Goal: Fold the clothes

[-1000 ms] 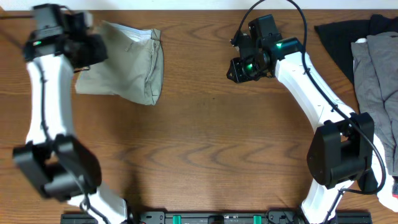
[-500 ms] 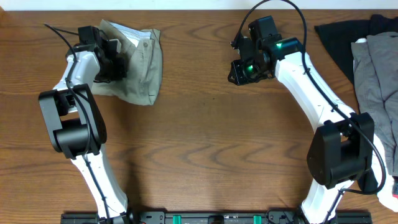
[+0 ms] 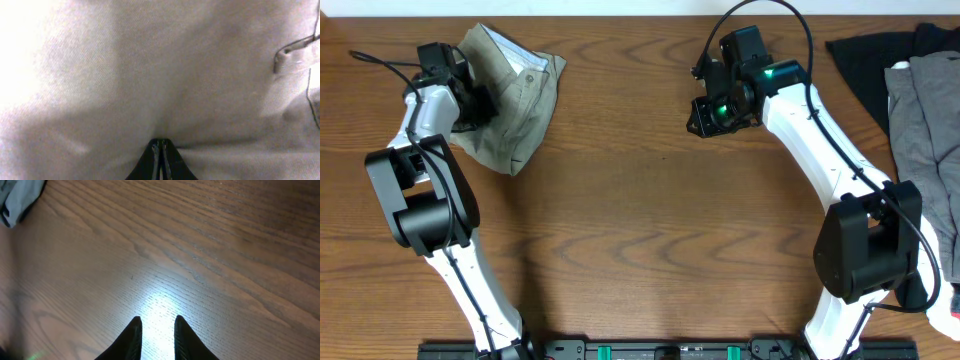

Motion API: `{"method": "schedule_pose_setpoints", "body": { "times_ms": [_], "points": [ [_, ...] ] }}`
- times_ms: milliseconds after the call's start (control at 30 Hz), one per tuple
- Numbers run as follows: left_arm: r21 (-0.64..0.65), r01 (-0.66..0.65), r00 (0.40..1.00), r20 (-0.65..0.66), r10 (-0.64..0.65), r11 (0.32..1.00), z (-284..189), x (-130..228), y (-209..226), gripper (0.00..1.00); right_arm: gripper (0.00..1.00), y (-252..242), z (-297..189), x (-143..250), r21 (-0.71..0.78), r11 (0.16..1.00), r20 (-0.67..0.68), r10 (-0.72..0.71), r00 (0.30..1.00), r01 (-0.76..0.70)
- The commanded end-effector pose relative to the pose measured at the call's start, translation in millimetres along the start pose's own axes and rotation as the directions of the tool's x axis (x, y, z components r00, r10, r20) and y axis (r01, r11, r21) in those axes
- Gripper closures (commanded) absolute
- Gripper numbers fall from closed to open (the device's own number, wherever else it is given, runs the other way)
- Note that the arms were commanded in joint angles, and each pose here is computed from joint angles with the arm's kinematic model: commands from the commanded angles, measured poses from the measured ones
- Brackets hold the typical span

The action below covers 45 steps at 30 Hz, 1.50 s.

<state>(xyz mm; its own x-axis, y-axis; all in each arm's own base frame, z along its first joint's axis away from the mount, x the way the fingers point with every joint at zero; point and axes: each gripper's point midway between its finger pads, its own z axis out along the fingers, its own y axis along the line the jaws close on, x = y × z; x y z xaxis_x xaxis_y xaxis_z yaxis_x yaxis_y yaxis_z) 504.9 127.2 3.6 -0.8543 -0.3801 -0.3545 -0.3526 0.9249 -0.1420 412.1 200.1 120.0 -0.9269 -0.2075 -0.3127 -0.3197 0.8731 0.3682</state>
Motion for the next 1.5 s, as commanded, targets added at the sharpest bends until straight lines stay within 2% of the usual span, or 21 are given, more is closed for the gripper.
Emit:
{"method": "schedule_pose_setpoints", "body": {
  "times_ms": [0, 167, 233, 367, 500, 567, 700, 900, 933, 1000, 1200, 1233, 1267, 1300, 1333, 1467],
  "points": [
    [-0.023, 0.059, 0.989, -0.137, -0.062, 0.998, 28.0, 41.5, 2.0, 0.94, 0.79, -0.5, 0.2, 1.9, -0.002, 1.0, -0.01, 0.007, 1.0, -0.007],
    [-0.008, 0.042, 0.996, -0.084, -0.043, 0.999, -0.9, 24.8, -8.0, 0.73, 0.76, -8.6, -5.7, -1.3, 0.004, 1.0, 0.006, 0.023, 1.0, -0.023],
    [0.004, 0.036, 0.999, -0.024, -0.036, 0.999, -25.1, 8.0, -12.8, 0.58, 0.73, -16.4, -13.2, -5.4, 0.009, 0.999, 0.028, 0.038, 0.999, -0.039],
    [0.03, 0.02, 0.995, 0.1, -0.022, 0.999, -86.7, -20.0, -24.7, 0.42, 0.68, -35.7, -30.4, -12.7, 0.023, 0.997, 0.073, 0.075, 0.995, -0.076],
    [0.098, -0.013, 0.991, 0.13, 0.001, 0.995, -143.5, -17.3, -44.2, 0.37, 0.62, -57.5, -40.3, -15.4, 0.041, 0.992, 0.097, 0.116, 0.989, -0.12],
    [0.128, -0.062, 0.993, 0.109, 0.048, 0.99, -171.8, -2.1, -55.1, 0.37, 0.59, -73.0, -46.6, -17.9, 0.053, 0.987, 0.118, 0.142, 0.983, -0.149],
    [0.126, -0.138, 0.988, 0.081, 0.129, 0.982, -211.3, 24.1, -63.5, 0.37, 0.58, -93.1, -67.6, -25.9, 0.055, 0.981, 0.183, 0.171, 0.968, -0.184],
    [0.097, -0.204, 0.977, 0.077, 0.197, 0.974, -285.7, 69.6, -61.4, 0.36, 0.53, -100.2, -144.9, -25.4, 0.112, 0.982, 0.319, 0.112, 0.941, -0.155],
    [0.089, -0.205, 0.977, 0.083, 0.198, 0.975, -297.1, 76.2, -59.6, 0.29, 0.52, -97.5, -161.6, -22.9, 0.133, 0.98, 0.344, 0.094, 0.934, -0.147],
    [0.082, -0.211, 0.972, 0.124, 0.2, 0.974, -325.0, 88.4, -57.8, 0.22, 0.5, -88.4, -193.6, -17.4, 0.185, 0.976, 0.393, 0.037, 0.919, -0.118],
    [-0.018, -0.197, 0.907, 0.376, 0.189, 0.98, -401.5, 103.3, -44.4, 0.13, 0.45, -54.5, -284.7, 10.2, 0.312, 0.944, 0.544, -0.086, 0.835, -0.106],
    [-0.016, -0.199, 0.89, 0.417, 0.188, 0.98, -411.0, 105.6, -44.6, 0.05, 0.44, -50.4, -296.3, 15.4, 0.328, 0.938, 0.563, -0.099, 0.821, -0.111],
    [-0.016, -0.201, 0.871, 0.454, 0.186, 0.979, -419.3, 108.3, -44.5, 0.02, 0.4, -45.2, -310.9, 22.8, 0.348, 0.93, 0.587, -0.116, 0.801, -0.12],
    [-0.017, -0.202, 0.86, 0.474, 0.186, 0.979, -423.3, 110.0, -44.1, 0.02, 0.3, -42.2, -318.6, 27.7, 0.359, 0.925, 0.599, -0.125, 0.791, -0.125],
    [-0.019, -0.202, 0.852, 0.49, 0.185, 0.979, -426.4, 112.9, -43.3, 0.02, 0.01, -39.2, -326.7, 32.6, 0.37, 0.92, 0.611, -0.135, 0.78, -0.131],
    [-0.018, -0.203, 0.846, 0.5, 0.184, 0.979, -429.4, 118.8, -42.3, 0.02, 0.01, -30.7, -342.1, 48.4, 0.385, 0.912, 0.63, -0.149, 0.762, -0.14]
  ]
}}
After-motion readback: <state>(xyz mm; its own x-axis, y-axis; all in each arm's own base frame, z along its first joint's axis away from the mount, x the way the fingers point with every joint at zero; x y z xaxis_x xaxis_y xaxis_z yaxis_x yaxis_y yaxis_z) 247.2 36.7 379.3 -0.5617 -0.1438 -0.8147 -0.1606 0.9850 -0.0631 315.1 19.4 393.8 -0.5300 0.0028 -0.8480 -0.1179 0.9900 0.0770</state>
